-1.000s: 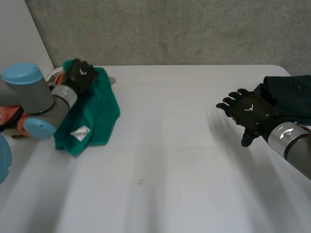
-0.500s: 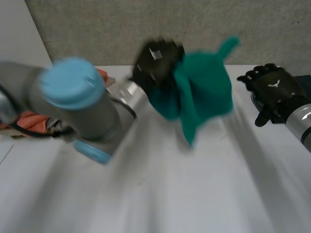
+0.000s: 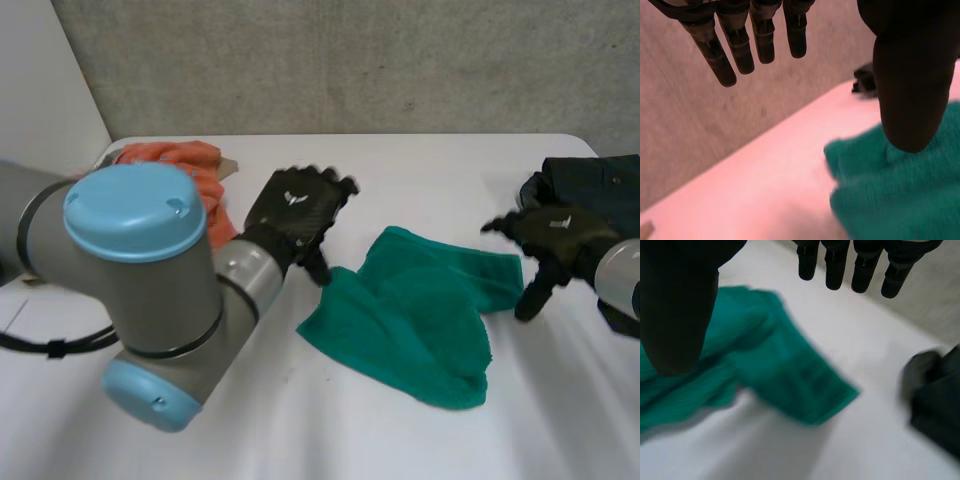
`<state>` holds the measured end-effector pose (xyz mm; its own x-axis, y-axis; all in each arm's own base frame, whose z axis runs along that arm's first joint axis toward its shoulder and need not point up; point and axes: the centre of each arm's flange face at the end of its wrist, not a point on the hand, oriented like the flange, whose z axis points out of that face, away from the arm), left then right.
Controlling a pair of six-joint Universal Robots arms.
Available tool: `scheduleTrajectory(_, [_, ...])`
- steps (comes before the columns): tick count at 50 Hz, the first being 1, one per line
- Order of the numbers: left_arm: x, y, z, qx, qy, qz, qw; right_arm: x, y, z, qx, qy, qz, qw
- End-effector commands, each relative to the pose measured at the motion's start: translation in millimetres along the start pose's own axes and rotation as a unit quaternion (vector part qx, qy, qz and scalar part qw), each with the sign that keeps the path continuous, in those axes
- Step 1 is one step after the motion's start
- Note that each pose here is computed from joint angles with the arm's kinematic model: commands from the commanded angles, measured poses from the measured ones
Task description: Fold the laundry.
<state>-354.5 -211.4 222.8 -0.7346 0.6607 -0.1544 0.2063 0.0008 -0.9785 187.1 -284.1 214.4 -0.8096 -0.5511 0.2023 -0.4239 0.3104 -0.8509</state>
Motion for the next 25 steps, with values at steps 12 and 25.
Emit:
scheduleTrajectory(12, [34,59,0,-0.049,0.115,-0.002,0.992,1,20,25,0.067,0.022,-0.117,0.991])
scheduleTrajectory(25, [75,77,-2,-0.047,0.102,0.039,0.993,3,39,65,0.0,-0.033,-0.178,0.984])
